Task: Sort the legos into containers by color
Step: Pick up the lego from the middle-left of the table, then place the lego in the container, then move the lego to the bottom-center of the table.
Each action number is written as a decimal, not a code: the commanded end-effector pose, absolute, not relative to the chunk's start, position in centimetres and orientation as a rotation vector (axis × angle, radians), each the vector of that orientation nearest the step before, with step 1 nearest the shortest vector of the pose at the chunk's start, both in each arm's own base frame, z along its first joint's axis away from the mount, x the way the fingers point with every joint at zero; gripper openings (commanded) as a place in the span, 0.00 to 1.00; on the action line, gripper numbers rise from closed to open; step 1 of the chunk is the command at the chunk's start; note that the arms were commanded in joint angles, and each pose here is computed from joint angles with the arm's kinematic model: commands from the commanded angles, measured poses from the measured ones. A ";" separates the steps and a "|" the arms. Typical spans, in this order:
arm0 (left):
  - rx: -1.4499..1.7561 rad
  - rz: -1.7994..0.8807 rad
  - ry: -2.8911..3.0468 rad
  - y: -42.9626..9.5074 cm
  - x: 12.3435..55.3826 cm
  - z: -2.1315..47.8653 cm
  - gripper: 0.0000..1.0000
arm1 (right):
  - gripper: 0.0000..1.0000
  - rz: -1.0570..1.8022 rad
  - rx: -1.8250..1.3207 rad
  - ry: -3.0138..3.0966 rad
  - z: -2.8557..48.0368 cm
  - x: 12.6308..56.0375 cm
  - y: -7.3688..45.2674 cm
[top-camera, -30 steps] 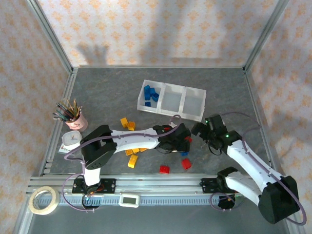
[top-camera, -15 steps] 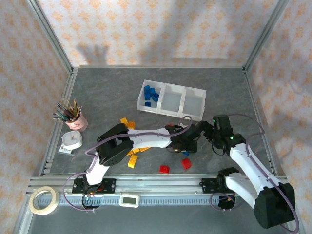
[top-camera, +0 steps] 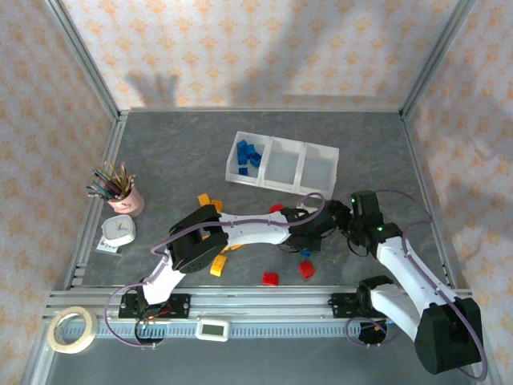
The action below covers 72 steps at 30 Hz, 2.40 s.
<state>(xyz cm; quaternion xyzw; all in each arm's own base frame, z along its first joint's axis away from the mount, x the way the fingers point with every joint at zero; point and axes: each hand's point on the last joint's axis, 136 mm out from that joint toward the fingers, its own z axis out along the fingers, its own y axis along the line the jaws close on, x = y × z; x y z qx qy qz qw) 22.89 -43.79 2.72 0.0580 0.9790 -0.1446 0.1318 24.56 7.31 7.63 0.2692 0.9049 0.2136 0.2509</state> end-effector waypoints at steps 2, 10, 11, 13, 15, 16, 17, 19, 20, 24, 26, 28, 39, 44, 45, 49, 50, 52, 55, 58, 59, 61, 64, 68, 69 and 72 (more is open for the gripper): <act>0.203 -0.357 2.833 -43.3 23.0 2.7 0.36 | 1.00 0.582 0.710 2.455 7.6 24.6 7.3; 0.223 -0.419 2.738 -43.9 24.1 7.1 0.31 | 1.00 0.595 0.672 2.434 9.0 25.2 7.5; 0.222 -0.415 2.719 -43.5 24.3 7.9 0.31 | 1.00 0.605 0.667 2.427 9.2 25.3 7.6; 0.209 -0.420 2.677 -42.9 24.9 9.6 0.31 | 1.00 0.645 0.652 2.417 9.7 25.5 8.1; 0.188 -0.444 2.639 -42.1 25.5 10.9 0.31 | 1.00 0.682 0.648 2.407 10.5 25.8 8.6; 0.168 -0.468 2.619 -41.5 25.9 11.8 0.31 | 1.00 0.703 0.640 2.398 11.0 26.0 8.8; 0.149 -0.490 2.600 -40.8 26.2 12.6 0.30 | 1.00 0.725 0.631 2.388 11.4 26.1 9.0; 0.110 -0.518 2.563 -39.4 27.2 13.9 0.30 | 1.00 0.769 0.611 2.376 11.9 26.4 9.6; 0.084 -0.526 2.540 -38.4 27.9 14.8 0.30 | 1.00 0.781 0.610 2.377 12.1 26.5 9.8; 0.015 -0.517 2.454 -34.4 30.7 17.7 0.29 | 1.00 0.833 0.565 2.350 13.5 26.9 10.9; -0.021 -0.488 2.402 -32.2 32.4 19.2 0.29 | 1.00 0.853 0.516 2.340 14.2 27.1 11.6; -0.056 -0.470 2.381 -30.3 34.0 19.9 0.29 | 1.00 0.864 0.488 2.348 14.4 27.2 12.3; -0.268 -0.341 2.335 -22.3 43.5 18.6 0.29 | 1.00 0.901 0.268 2.369 15.3 28.3 17.0; -0.292 -0.289 2.347 -22.0 47.6 16.4 0.29 | 1.00 0.853 0.252 2.373 15.0 29.2 17.0; -0.301 -0.259 2.376 -22.0 48.3 14.8 0.29 | 1.00 0.851 0.248 2.370 15.1 29.3 17.0; -0.330 -0.212 2.382 -22.1 50.7 13.0 0.30 | 1.00 0.826 0.235 2.373 14.9 30.1 17.1; -0.334 -0.194 2.382 -22.0 51.2 12.9 0.34 | 1.00 0.816 0.229 2.377 15.0 30.3 17.2; -0.331 -0.185 2.388 -22.2 51.8 12.8 0.42 | 1.00 0.797 0.220 2.380 15.2 30.8 17.2; -0.290 -0.164 2.391 -22.2 52.1 13.5 0.54 | 1.00 0.764 0.202 2.413 14.8 31.1 17.3; -0.287 -0.145 2.377 -21.7 51.7 14.9 0.58 | 1.00 0.714 0.194 2.434 14.7 31.3 17.0; -0.289 -0.144 2.370 -21.5 51.5 15.4 0.59 | 1.00 0.691 0.195 2.442 14.6 31.3 16.9; -0.281 -0.176 2.352 -21.5 50.8 16.4 0.59 | 1.00 0.637 0.194 2.459 14.2 31.3 16.5; -0.265 -0.223 2.341 -21.4 49.6 17.3 0.60 | 1.00 0.545 0.214 2.485 13.4 31.6 15.6; -0.279 -0.325 2.304 -21.2 47.4 19.6 0.60 | 1.00 0.441 0.222 2.541 12.5 31.4 15.3; -0.272 -0.366 2.294 -21.4 46.7 20.2 0.60 | 1.00 0.433 0.215 2.550 12.4 31.2 15.6; -0.248 -0.426 2.291 -21.6 44.3 20.6 0.60 | 1.00 0.384 0.203 2.596 11.7 30.2 15.7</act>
